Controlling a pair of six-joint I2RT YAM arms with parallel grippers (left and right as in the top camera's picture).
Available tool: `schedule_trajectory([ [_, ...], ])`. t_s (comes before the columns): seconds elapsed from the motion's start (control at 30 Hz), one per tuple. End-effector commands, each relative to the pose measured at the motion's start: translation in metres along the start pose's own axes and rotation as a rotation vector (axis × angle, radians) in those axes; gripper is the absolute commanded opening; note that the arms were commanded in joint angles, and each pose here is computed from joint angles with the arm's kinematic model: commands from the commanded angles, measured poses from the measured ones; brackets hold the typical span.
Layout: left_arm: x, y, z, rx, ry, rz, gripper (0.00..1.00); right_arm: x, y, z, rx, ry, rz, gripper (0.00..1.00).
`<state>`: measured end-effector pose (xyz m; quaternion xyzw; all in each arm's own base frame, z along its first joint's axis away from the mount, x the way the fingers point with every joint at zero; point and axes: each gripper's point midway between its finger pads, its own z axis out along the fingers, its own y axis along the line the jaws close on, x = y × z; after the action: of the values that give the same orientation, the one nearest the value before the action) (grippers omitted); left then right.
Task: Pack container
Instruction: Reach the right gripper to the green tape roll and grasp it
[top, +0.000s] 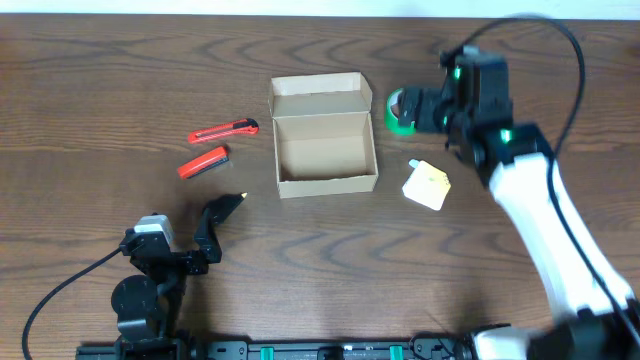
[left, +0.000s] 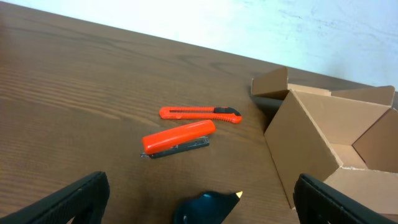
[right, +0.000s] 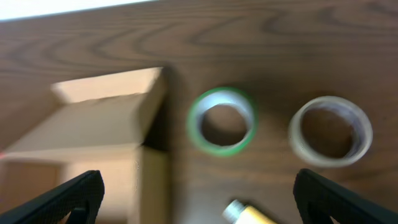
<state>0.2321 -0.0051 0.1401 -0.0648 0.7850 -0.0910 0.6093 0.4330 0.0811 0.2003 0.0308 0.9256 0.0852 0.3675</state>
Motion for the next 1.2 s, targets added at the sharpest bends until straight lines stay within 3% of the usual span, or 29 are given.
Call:
schedule_trajectory([
  [0.0,0.01,0.004,0.003,-0.014,0.02,0.014,0.96,-0.011,-0.025,0.033,0.034,0.036,-0.083,0.99],
  [0.23,0.011,0.005,0.003,-0.014,0.02,0.014,0.95,0.013,-0.065,0.097,0.076,0.166,-0.13,0.96],
  [0.53,0.011,0.005,0.003,-0.014,0.02,0.013,0.95,0.042,-0.076,0.141,0.057,0.237,-0.238,0.9],
  [0.7,0.01,0.004,0.003,-0.014,0.02,0.014,0.95,0.049,-0.076,0.16,0.05,0.232,-0.246,0.79],
  [0.9,0.011,0.004,0.003,-0.014,0.02,0.013,0.95,0.058,-0.078,0.171,0.047,0.249,-0.248,0.41],
  [0.97,0.011,0.004,0.003,-0.014,0.02,0.014,0.95,0.054,-0.077,0.171,0.047,0.234,-0.249,0.14],
  [1.0,0.01,0.004,0.003,-0.014,0.02,0.014,0.95,0.05,-0.076,0.17,0.046,0.222,-0.25,0.06],
  [1.17,0.01,0.004,0.003,-0.014,0.02,0.014,0.95,0.012,-0.058,0.147,0.037,0.143,-0.232,0.01],
])
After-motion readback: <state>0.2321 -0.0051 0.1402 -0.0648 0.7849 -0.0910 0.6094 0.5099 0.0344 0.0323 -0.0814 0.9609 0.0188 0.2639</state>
